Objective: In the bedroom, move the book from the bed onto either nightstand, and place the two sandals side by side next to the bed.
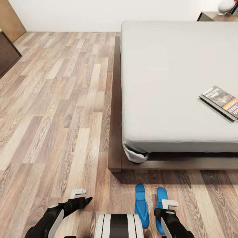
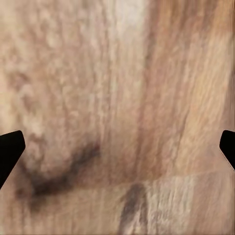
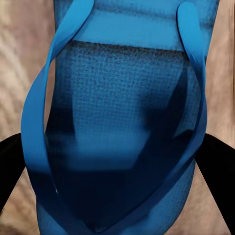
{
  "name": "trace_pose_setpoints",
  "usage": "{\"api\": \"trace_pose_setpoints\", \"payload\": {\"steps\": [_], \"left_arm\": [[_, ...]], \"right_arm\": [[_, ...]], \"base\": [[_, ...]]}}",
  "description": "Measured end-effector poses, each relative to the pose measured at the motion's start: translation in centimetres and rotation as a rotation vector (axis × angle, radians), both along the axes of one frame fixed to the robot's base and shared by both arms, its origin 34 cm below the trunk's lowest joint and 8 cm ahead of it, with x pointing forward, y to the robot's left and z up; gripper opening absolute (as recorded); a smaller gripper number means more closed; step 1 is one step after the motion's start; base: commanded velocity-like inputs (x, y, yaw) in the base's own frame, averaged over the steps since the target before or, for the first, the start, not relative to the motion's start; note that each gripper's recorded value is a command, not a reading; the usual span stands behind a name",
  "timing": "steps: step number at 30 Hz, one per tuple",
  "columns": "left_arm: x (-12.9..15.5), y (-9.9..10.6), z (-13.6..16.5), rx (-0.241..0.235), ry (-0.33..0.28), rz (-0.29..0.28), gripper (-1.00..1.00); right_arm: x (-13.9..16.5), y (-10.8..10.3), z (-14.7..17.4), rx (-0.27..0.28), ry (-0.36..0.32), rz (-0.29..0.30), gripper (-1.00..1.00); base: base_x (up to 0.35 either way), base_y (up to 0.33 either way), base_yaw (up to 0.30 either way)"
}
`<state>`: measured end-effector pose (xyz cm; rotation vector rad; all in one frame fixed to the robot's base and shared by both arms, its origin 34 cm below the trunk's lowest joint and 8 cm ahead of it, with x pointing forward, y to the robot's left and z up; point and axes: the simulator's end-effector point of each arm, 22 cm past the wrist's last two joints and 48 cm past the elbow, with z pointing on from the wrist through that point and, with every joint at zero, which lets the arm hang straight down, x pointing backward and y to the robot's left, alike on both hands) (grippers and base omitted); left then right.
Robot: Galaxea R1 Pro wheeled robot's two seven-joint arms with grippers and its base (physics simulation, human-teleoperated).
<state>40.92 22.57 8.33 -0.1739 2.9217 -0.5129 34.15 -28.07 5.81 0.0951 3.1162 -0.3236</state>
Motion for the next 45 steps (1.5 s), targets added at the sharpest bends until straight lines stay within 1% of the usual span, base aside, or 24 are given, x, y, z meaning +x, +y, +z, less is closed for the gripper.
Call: {"api": "trace_pose_setpoints", "payload": {"steps": [8, 13, 45], "left_arm": [[-0.03, -0.03, 0.00, -0.001, 0.000, -0.001, 1.00], [0.82, -0.04, 0.73, -0.001, -0.020, -0.001, 1.00], [0.74, -0.04, 0.72, -0.001, -0.019, -0.001, 1.00]], "right_arm": [[0.12, -0.04, 0.03, -0.001, -0.003, 0.000, -1.00], [1.01, -0.03, 0.62, -0.001, -0.023, 0.000, -1.00], [1.01, -0.02, 0.62, 0.000, -0.023, 0.000, -1.00]], "base": [[0.000, 0.000, 0.000], [0.000, 0.000, 0.000], [0.016, 0.000, 0.000]]}}
